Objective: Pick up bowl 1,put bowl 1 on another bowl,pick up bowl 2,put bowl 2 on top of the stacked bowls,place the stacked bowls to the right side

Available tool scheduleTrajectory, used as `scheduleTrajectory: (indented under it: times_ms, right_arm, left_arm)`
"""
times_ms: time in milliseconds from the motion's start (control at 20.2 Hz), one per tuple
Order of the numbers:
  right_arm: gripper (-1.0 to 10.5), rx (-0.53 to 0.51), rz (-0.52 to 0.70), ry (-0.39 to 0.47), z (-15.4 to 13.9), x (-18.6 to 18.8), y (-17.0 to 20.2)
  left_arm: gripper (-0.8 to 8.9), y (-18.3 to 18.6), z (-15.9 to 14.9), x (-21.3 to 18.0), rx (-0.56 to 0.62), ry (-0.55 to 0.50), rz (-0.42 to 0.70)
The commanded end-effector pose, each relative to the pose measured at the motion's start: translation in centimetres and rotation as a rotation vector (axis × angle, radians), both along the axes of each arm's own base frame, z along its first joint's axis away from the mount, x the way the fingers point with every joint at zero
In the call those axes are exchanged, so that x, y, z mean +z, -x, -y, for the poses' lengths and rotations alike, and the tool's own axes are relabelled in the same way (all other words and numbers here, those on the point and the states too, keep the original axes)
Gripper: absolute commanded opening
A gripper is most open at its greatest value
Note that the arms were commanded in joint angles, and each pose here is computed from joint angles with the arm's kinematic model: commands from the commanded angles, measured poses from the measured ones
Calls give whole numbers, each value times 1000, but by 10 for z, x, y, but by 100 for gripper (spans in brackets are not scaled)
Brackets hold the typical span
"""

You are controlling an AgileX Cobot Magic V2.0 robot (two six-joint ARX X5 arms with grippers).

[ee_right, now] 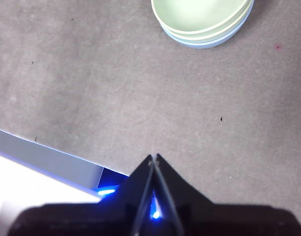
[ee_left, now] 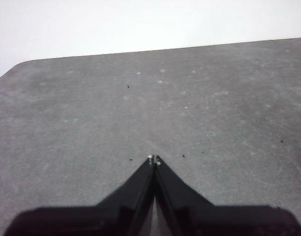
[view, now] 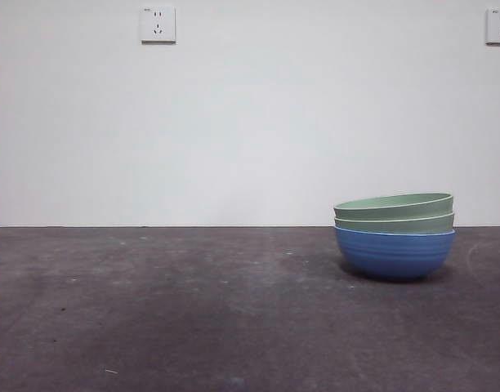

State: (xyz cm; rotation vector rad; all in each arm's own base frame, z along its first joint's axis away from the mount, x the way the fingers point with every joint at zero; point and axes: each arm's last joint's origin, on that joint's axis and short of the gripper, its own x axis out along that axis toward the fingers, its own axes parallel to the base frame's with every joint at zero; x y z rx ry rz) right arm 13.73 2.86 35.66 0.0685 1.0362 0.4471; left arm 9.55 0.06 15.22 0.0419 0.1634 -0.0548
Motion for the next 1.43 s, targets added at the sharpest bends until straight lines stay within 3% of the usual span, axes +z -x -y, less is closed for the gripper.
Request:
scheduleTrajectory:
  times_ms: [49,494,593,791,939,1186,1433]
  right_arm:
    - [2,5,-6,2,0,-2,0]
    - [2,2,1,5,0,-2,0]
    - [2,-24,106,4,7,5,3]
    - [2,-56,467,-34,13,32,28]
    - [2,-102,682,-32,18,29,49]
    - [2,-138,953,-90,19,-38,53]
    - [2,-134,1006,-118,18,-93,46]
  left_arm:
    - [-3,-1,0,-4,6,9,-10]
    - [-3,-1,0,-4,7,9,-10]
    - [-3,-1,0,-4,7,9,-10]
    - [-3,-1,0,-4,6,9,-10]
    - [-3,-1,0,-4,7,9,-10]
    - [-3,-1,0,-4,6,9,-10]
    - [-3,-1,0,-4,7,9,-10]
